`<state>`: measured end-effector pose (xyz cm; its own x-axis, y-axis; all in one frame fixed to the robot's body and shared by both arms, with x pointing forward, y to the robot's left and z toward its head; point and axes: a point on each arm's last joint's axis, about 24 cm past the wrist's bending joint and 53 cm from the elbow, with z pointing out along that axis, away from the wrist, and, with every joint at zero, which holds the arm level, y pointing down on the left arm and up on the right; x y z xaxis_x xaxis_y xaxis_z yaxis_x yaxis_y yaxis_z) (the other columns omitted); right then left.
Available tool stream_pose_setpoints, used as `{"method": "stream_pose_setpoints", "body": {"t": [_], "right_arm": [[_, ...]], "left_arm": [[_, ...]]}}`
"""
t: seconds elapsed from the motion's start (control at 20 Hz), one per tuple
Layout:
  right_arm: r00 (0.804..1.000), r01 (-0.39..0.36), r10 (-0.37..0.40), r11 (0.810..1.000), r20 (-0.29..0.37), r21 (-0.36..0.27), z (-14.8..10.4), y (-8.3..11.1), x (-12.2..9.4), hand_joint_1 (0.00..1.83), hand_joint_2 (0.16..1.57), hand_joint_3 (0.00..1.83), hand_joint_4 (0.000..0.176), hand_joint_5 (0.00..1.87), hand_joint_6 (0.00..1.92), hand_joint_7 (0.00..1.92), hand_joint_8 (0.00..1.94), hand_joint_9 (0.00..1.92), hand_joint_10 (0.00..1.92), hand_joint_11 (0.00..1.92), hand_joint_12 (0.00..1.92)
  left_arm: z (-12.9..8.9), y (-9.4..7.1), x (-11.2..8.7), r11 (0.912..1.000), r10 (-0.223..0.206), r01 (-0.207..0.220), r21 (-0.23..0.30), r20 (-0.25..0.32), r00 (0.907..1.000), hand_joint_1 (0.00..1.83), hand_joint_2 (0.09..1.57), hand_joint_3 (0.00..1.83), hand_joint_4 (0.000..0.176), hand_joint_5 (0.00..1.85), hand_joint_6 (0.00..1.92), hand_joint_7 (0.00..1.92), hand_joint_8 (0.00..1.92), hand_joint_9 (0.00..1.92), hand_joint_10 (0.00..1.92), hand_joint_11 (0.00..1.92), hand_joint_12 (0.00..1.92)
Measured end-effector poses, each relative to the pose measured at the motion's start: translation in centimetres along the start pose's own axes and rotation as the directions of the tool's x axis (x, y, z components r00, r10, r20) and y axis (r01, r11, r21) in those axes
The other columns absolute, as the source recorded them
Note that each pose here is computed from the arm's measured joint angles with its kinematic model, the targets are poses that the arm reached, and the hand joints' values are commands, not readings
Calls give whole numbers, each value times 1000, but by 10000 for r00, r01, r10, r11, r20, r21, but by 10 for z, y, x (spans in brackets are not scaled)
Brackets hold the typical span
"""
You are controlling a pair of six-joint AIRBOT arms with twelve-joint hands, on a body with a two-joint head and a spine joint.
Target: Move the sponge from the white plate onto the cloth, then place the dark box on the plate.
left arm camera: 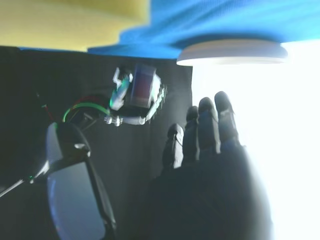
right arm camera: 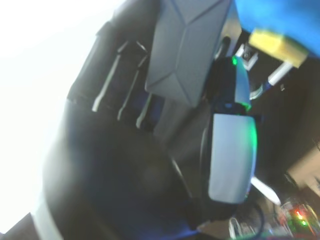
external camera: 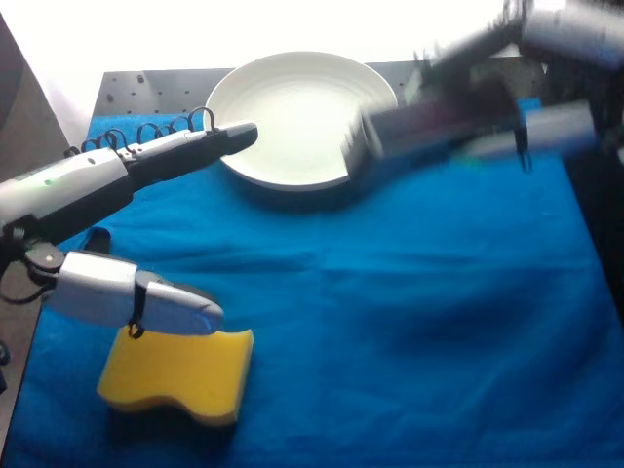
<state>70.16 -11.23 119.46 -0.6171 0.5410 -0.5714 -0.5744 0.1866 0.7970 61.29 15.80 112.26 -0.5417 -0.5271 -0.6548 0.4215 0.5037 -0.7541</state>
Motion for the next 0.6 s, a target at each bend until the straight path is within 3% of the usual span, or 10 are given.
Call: {"method": "stream_pose_setpoints", "body": {"t": [0.1, 0.15, 0.2, 0.25, 0.3, 0.35, 0.4, 0.5, 0.55, 0.6], "right_arm": [[9980, 372, -342, 9978, 534, -557, 9, 19, -29, 1370, 1110, 1, 0, 903, 1226, 988, 784, 970, 1054, 912, 1112], [9959, 479, -426, 9966, 794, -667, 14, 22, -39, 1372, 1102, 0, 0, 925, 1180, 1001, 780, 982, 1034, 891, 1075], [9935, 502, -417, 9956, 1058, -789, 25, 25, -47, 1377, 1086, 0, 0, 945, 1129, 1048, 711, 1025, 983, 910, 1033], [9924, 509, -404, 9947, 1159, -894, 35, 28, -49, 1379, 1080, 2, 0, 951, 1108, 1051, 743, 1035, 944, 855, 959], [9919, 480, -352, 9934, 1220, -1039, 46, 30, -48, 1383, 1072, 0, 0, 949, 1091, 1077, 715, 1070, 902, 877, 932], [9916, 412, -263, 9923, 1265, -1165, 60, 32, -45, 1274, 1078, 0, 0, 971, 1089, 1158, 612, 1156, 641, 1022, 981], [9916, 256, -103, 9927, 1290, -1176, 75, 29, -39, 1255, 1072, 3, 0, 979, 1097, 1192, 546, 1248, 471, 1109, 981], [9921, -85, 170, 9976, 1243, -692, 96, 12, -24, 1269, 1050, 0, 0, 985, 978, 1295, 493, 1392, 467, 1198, 1081], [9928, -137, 177, 9993, 1185, -348, 104, 1, -17, 1274, 1049, 0, 0, 976, 966, 1306, 503, 1396, 526, 1197, 1136], [9931, -185, 172, 9998, 1156, 98, 108, -11, -13, 1265, 1049, 1, 0, 999, 1023, 1289, 447, 1314, 690, 1135, 1243]], "left_arm": [[-7, 3, -3, 9997, -224, 228, -69, 457, 9987, 833, 762, 2, 118, 59, 4, 79, 1, 145, 0, 0, 692], [-11, 5, -6, 9994, -328, 337, -107, 702, 9970, 822, 773, 5, 121, 43, 4, 57, 5, 102, 12, 0, 528], [-15, 7, -10, 9981, -564, 585, -169, 1065, 9927, 842, 786, 6, 142, 49, 3, 61, 4, 74, 4, 0, 407], [-18, 7, -13, 9978, -623, 646, -134, 1321, 9893, 879, 787, 3, 164, 35, 3, 75, 2, 95, 5, 0, 532], [-21, 4, -16, 9976, -684, 693, -4, 1573, 9852, 875, 801, 6, 166, 19, 0, 78, 1, 93, 2, 0, 540], [-24, -2, -20, 9969, -781, 749, 239, 1861, 9794, 836, 803, 5, 174, 30, 3, 85, 1, 98, 2, 0, 602], [-26, -9, -25, 9963, -774, 679, 526, 2081, 9750, 802, 803, 4, 168, 35, 4, 81, 0, 95, 0, 0, 613], [-29, -14, -34, 9946, -829, 638, 814, 2587, 9624, 722, 799, 2, 167, 60, 4, 78, 3, 130, 7, 0, 850], [-30, -15, -38, 9942, -855, 631, 876, 2823, 9555, 716, 803, 2, 156, 54, 1, 82, 2, 134, 6, 0, 889], [-31, -17, -41, 9924, -967, 685, 1021, 3042, 9477, 710, 821, 7, 101, 39, 0, 100, 4, 151, 9, 0, 924]]}}
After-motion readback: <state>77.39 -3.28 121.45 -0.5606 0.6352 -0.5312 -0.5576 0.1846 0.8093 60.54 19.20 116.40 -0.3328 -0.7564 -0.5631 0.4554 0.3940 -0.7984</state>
